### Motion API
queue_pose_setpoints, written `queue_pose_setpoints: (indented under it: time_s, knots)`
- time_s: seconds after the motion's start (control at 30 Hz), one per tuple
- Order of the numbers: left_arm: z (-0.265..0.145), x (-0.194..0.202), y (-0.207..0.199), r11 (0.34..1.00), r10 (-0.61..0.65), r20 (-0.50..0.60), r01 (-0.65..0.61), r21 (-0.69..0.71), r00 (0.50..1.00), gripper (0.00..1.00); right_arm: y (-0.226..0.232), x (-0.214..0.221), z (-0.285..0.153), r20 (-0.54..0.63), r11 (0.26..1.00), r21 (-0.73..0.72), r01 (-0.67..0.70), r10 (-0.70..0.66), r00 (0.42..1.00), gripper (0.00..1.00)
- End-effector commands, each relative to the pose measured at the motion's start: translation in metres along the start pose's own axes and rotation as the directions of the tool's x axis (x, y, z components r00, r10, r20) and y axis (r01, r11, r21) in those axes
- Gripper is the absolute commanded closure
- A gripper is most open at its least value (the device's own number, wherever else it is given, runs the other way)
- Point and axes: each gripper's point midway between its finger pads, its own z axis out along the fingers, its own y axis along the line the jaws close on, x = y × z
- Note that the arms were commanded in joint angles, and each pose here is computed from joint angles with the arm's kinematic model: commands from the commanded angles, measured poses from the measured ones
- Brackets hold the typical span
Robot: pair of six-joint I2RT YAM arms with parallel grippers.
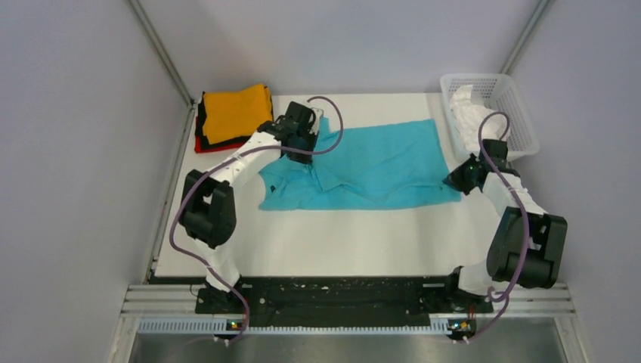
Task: Fold and stack the t-shirts
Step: Fold the flattened tshirt in 1/3 of the way
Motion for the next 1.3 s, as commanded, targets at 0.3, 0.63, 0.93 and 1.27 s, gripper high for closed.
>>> queue_pose_setpoints:
  time_s: [0.3, 0.63, 0.93, 1.27]
  knots:
    - [0.03, -0.028, 0.022, 1.0, 0.02, -0.07, -0.021, -0.023, 0.997, 0.67, 0.018, -0.042, 0.02, 0.105, 0.999, 0.031, 0.031, -0.034, 0.994, 0.91]
    - [0.016, -0.07, 0.029, 0.993, -0.119, -0.015, 0.119, -0.003, 0.993, 0.01, 0.032, -0.061, 0.001, 0.177, 0.995, 0.027, 0.096, -0.099, 0.979, 0.15]
    - [-0.029, 0.014, -0.043, 0.872, -0.295, -0.001, 0.269, 0.41, 0.956, 0.01, 0.06, 0.032, -0.016, 0.076, 0.924, -0.087, 0.373, -0.367, 0.927, 0.01]
    - [0.021, 0.024, -0.047, 0.813, -0.438, -0.062, 0.425, 0.399, 0.897, 0.01, 0.082, 0.119, 0.017, -0.074, 0.859, -0.24, 0.452, -0.48, 0.874, 0.01]
